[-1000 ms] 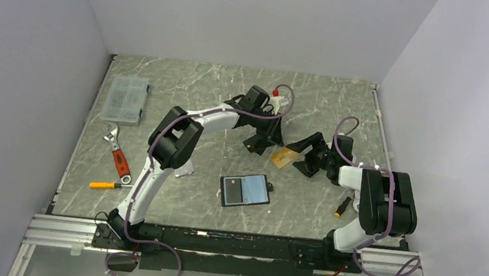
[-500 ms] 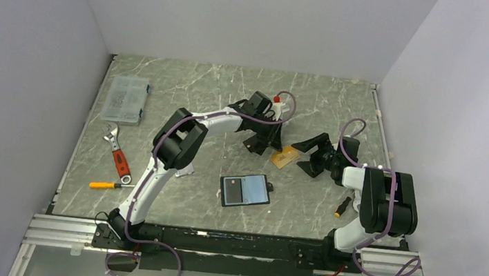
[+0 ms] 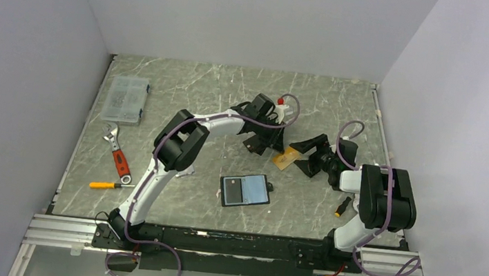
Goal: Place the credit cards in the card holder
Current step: Pick up the credit card from the center of the board.
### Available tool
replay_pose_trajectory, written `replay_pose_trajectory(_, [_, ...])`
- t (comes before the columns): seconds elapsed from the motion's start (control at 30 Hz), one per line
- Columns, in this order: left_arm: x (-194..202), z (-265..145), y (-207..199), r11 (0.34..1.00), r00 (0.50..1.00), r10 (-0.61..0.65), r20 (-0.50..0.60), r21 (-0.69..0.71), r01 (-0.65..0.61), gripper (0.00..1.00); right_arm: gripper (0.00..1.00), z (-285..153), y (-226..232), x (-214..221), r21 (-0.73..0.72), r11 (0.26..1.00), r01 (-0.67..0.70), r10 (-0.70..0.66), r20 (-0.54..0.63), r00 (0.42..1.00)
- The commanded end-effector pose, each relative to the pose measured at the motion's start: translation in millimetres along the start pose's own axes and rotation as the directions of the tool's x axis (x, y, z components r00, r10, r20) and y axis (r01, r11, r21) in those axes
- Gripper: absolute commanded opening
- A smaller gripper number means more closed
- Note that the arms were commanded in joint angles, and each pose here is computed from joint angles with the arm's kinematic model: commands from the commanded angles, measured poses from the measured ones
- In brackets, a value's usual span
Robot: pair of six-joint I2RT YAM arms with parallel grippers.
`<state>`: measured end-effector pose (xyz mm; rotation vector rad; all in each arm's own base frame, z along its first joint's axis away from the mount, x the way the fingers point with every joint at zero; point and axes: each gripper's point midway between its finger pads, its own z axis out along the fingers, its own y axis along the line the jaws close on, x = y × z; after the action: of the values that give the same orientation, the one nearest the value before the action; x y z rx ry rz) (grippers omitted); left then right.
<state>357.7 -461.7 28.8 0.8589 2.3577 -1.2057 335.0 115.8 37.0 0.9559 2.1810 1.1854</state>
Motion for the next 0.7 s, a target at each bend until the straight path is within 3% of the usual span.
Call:
replay_pose_trajectory(0.0, [31,5,-3,1.0,0.997,-0.022,-0.07,-0.012,0.022,0.24,0.82,-8,-92,37,0.309,0.947,-0.089,0.102,-0.028,0.994])
replay_pose_trajectory(0.1, [33,6,-5,1.0,0.997,-0.026,-0.078,-0.007,0.025,0.25,0.79,-11,-96,42,0.305,0.947,-0.101,0.113,-0.02,0.993])
replay_pose_trajectory(0.3, [46,9,-12,1.0,0.994,-0.024,-0.103,0.006,0.025,0.25,0.63,-21,-108,52,0.314,0.943,-0.112,0.118,-0.001,0.993])
replay_pose_trajectory(0.67, [54,13,-41,0.991,0.987,-0.063,-0.15,0.107,0.08,0.27,0.63,-28,-119,59,0.326,0.938,-0.118,0.117,0.022,0.993])
